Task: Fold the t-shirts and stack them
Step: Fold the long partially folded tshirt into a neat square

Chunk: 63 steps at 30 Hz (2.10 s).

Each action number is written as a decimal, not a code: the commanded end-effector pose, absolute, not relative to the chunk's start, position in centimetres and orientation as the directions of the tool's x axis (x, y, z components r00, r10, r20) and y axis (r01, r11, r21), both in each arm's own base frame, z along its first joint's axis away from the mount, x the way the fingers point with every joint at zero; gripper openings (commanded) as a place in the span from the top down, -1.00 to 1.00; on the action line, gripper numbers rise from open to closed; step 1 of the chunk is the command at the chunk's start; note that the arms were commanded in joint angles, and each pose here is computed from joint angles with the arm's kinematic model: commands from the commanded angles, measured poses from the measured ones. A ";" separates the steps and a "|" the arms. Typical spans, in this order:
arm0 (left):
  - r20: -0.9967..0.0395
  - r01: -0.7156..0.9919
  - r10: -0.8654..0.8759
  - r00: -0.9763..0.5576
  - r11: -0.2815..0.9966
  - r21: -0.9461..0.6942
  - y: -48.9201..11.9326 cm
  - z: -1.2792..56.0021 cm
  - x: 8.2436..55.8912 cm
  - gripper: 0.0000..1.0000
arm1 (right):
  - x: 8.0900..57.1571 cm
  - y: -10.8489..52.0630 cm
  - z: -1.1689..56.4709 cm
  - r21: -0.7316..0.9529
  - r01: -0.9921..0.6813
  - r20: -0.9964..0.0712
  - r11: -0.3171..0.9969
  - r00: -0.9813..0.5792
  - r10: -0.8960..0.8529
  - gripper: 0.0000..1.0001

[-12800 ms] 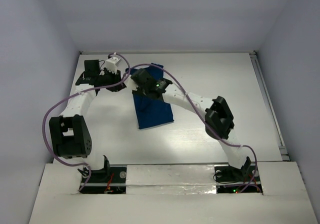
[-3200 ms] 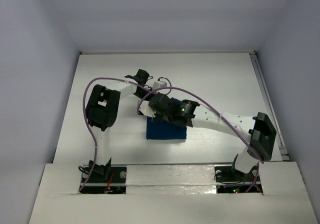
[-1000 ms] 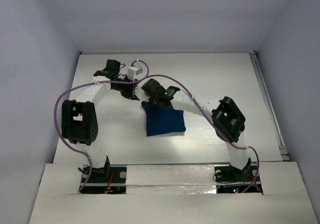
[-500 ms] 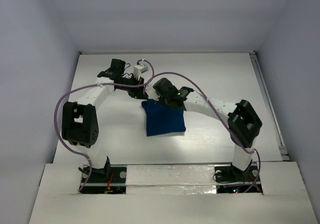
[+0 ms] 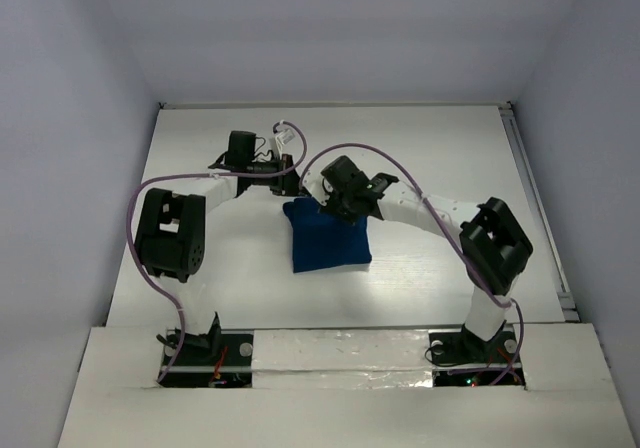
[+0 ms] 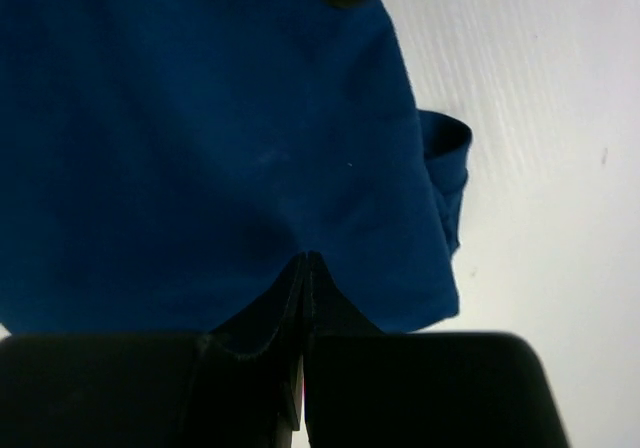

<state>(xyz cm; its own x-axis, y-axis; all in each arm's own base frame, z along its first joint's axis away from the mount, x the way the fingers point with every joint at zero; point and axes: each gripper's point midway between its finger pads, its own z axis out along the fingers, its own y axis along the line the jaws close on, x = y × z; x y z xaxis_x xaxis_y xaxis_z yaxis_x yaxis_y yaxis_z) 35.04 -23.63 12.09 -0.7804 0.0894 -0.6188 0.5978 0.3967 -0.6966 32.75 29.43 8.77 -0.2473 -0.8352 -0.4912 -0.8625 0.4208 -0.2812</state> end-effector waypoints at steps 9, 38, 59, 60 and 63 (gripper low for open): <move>-0.592 0.578 -0.044 -0.805 0.172 -0.798 -24.7 17.4 36.5 1.00 | 33.3 30.0 14.7 -0.199 -0.832 -0.731 0.517 -0.226 -0.644 1.00; -0.449 0.442 0.142 -0.882 0.578 -0.685 -22.4 3.9 34.5 1.00 | 34.5 28.7 8.7 0.188 -0.818 -0.622 0.543 -0.527 -0.579 1.00; -0.427 0.468 0.216 -0.878 0.570 -0.675 -22.5 3.8 33.9 1.00 | 35.2 26.1 3.6 0.151 -0.718 -0.412 0.679 -0.670 -0.617 1.00; -0.456 0.499 0.223 -0.862 0.538 -0.679 -22.8 4.8 33.9 1.00 | 35.6 26.4 4.6 0.140 -0.723 -0.445 0.677 -0.656 -0.609 1.00; -0.588 0.611 0.221 -0.778 0.484 -0.626 -23.0 9.0 34.9 1.00 | 36.1 26.9 8.4 0.118 -0.737 -0.545 0.666 -0.609 -0.577 1.00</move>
<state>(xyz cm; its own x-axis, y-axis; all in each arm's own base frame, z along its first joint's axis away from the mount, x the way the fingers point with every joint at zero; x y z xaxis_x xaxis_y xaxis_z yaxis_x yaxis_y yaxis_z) 33.66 -22.90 3.61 -0.8845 0.1995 -0.4216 0.4575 0.5471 -0.7010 34.81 27.24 3.85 -0.6527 -0.6132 -0.4450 -0.7377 0.6480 0.1892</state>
